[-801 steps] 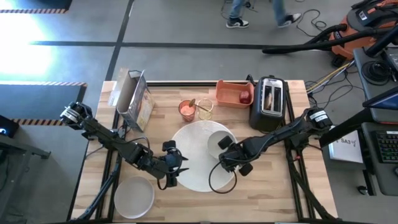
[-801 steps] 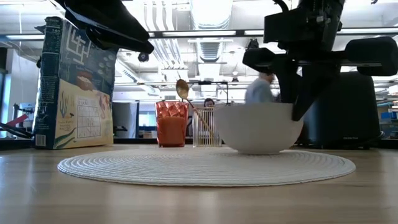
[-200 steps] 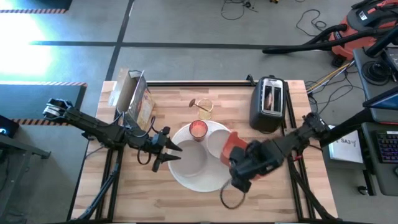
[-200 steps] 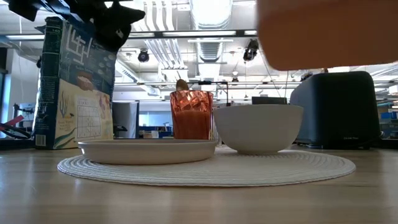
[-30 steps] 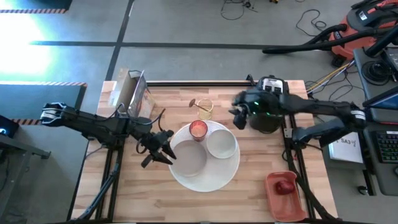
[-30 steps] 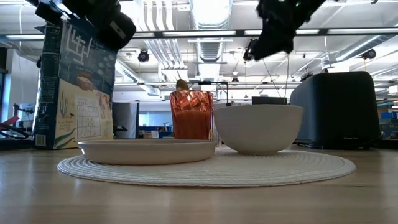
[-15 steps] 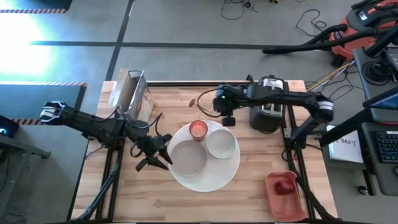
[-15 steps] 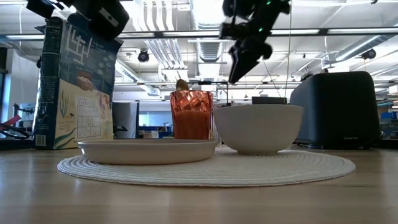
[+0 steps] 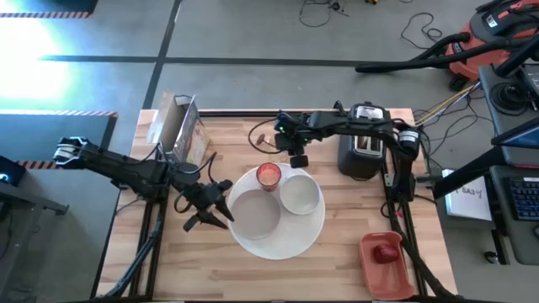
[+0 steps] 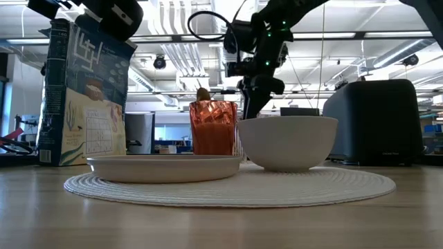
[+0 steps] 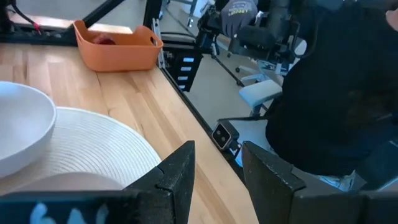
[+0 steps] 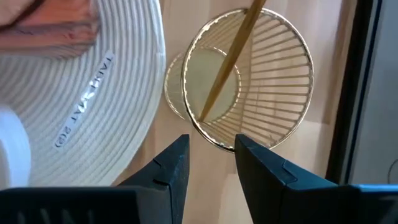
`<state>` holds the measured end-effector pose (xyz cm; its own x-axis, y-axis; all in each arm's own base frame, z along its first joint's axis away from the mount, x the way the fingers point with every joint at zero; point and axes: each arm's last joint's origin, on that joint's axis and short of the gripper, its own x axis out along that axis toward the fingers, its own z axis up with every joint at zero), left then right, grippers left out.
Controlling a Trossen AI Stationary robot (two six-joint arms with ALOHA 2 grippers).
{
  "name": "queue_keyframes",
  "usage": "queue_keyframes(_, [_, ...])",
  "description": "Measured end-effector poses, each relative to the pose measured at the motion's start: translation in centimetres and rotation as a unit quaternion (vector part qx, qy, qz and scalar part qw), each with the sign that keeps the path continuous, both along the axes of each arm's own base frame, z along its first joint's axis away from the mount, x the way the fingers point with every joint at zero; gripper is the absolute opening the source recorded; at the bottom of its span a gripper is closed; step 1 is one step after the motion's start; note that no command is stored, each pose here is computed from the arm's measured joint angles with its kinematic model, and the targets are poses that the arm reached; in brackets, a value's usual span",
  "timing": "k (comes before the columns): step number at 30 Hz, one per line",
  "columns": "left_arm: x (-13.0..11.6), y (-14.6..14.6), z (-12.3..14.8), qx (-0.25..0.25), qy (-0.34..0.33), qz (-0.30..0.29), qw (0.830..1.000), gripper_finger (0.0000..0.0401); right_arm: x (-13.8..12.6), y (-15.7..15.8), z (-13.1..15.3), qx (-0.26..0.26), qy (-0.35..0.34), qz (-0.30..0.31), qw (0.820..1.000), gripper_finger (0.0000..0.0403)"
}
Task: Arrange a breakfast setting
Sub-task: Move the silverware cup with the spoon to the top right of the table
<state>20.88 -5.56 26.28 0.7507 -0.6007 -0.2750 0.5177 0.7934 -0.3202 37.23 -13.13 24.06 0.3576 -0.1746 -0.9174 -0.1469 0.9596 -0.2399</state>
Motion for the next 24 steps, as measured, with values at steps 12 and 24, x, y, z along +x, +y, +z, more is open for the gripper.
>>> queue_keyframes(12, [-0.03,0.01,-0.11,0.023,-0.011,-0.008,1.000,0.0116,0.36,-0.07,-0.45,0.001,-0.004,0.000,1.000,0.0118])
queue_keyframes(24, [-0.08,0.03,-0.27,0.024,-0.003,-0.008,1.000,0.0116,0.72,0.13,-0.45,0.034,-0.032,0.033,0.998,0.0107])
